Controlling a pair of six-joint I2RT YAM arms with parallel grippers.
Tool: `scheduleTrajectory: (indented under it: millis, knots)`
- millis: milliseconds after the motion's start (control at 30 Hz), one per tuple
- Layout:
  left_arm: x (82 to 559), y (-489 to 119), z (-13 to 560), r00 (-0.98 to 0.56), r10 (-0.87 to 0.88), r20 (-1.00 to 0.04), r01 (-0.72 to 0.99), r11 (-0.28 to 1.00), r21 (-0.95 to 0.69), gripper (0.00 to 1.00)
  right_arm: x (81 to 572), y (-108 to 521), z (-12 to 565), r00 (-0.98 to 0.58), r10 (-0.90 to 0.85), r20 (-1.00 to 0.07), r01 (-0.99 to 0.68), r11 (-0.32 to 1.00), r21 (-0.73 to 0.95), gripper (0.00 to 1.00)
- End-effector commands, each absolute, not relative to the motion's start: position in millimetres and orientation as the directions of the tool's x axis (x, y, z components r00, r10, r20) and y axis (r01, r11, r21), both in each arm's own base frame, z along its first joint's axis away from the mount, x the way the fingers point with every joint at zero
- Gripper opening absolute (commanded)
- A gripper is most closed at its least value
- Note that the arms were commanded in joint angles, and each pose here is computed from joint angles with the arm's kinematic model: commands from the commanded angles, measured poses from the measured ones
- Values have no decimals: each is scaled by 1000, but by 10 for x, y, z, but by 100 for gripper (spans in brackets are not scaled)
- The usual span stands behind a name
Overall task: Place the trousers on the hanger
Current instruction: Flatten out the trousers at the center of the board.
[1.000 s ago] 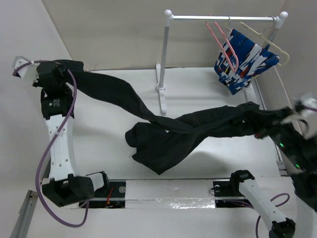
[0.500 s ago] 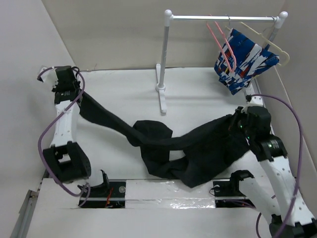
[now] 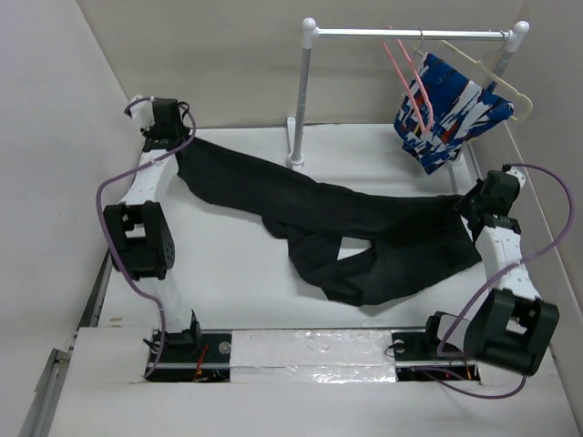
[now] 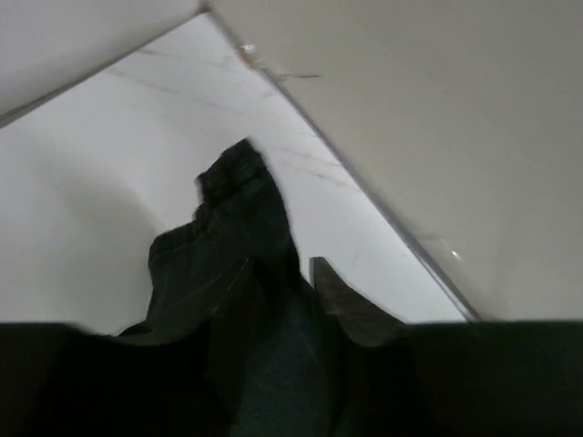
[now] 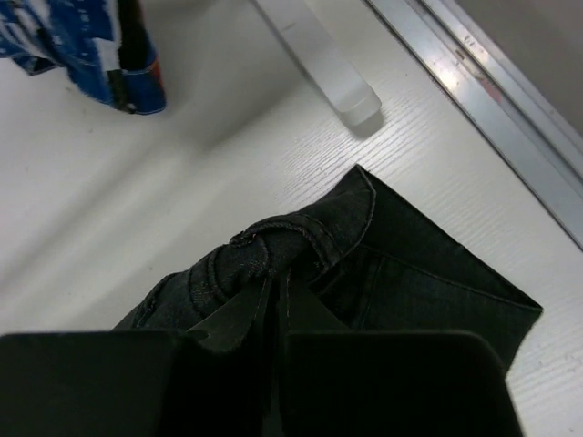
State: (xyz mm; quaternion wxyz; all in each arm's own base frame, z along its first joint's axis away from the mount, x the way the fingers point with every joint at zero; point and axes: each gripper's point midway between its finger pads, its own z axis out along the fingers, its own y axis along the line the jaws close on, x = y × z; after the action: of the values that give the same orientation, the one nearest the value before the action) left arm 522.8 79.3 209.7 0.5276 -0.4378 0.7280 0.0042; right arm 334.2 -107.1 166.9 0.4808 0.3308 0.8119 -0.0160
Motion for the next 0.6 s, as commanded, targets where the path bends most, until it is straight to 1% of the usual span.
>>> scheduleTrajectory:
  millis: [0, 33, 67, 100, 133, 167, 200, 233, 267, 300, 333, 367, 400, 433, 467, 500, 533, 567]
  knots:
    - [5728, 566, 2324, -61, -613, -788, -524, 691, -498, 31, 3711, -1193, 1850, -213, 546, -810, 522, 765, 378, 0]
    - [5771, 541, 2234, -100, -621, -777, -536, 692, -484, 51, 3774, -1193, 1704, -249, 557, -792, 527, 764, 372, 0]
    - [5761, 413, 2166, -158, -621, -767, -543, 704, -458, 72, 3822, -1197, 1729, -262, 546, -796, 515, 776, 363, 8]
    - [5724, 365, 2119, -173, -616, -769, -545, 710, -446, 78, 3835, -1190, 1710, -278, 537, -797, 506, 787, 354, 35]
    - [5651, 308, 2122, -174, -612, -771, -540, 714, -445, 83, 3853, -1120, 1742, -284, 520, -805, 483, 803, 349, 50]
    - [5508, 183, 1873, -200, -609, -768, -540, 722, -432, 84, 3818, -1083, 1732, -294, 501, -814, 473, 816, 332, 63]
    - [5358, 139, 2153, -149, -613, -776, -508, 721, -472, 84, 3803, -1011, 1775, -288, 489, -824, 456, 826, 331, 76]
    - [5218, 80, 2166, -131, -639, -758, -509, 700, -502, 84, 3782, -963, 1841, -271, 481, -833, 439, 832, 338, 82]
    - [5004, 21, 1901, -153, -653, -742, -527, 689, -497, 84, 3726, -891, 2031, -230, 466, -854, 403, 845, 353, 83]
    - [4798, -228, 2174, -124, -664, -737, -460, 697, -550, 83, 3684, -821, 2082, -216, 456, -863, 379, 854, 357, 83]
    - [4632, -380, 2140, -123, -680, -723, -443, 690, -573, 80, 3663, -685, 2168, -206, 437, -876, 349, 869, 352, 83]
    - [4355, -540, 1781, -177, -669, -722, -450, 707, -545, 75, 3614, -622, 2250, -194, 417, -888, 333, 879, 341, 83]
    - [4124, -928, 1908, -189, -661, -726, -364, 734, -573, 71, 3506, -552, 2394, -167, 394, -904, 309, 891, 332, 81]
    - [3963, -1092, 1797, -221, -658, -720, -338, 744, -576, 68, 3464, -424, 2427, -171, 375, -911, 280, 905, 320, 80]
    - [3746, -1211, 1486, -272, -657, -703, -340, 749, -569, 62, 3396, -369, 2431, -184, 358, -916, 264, 915, 305, 78]
    - [3629, -1323, 1415, -298, -657, -693, -322, 752, -575, 58, 3304, -317, 2539, -162, 344, -925, 239, 923, 302, 72]
    - [3477, -1506, 1259, -361, -646, -672, -303, 763, -571, 54, 3248, -254, 2521, -174, 334, -926, 218, 931, 294, 52]
    - [3324, -1523, 1017, -401, -645, -650, -329, 764, -555, 51, 3200, -170, 2536, -178, 314, -933, 187, 941, 282, 38]
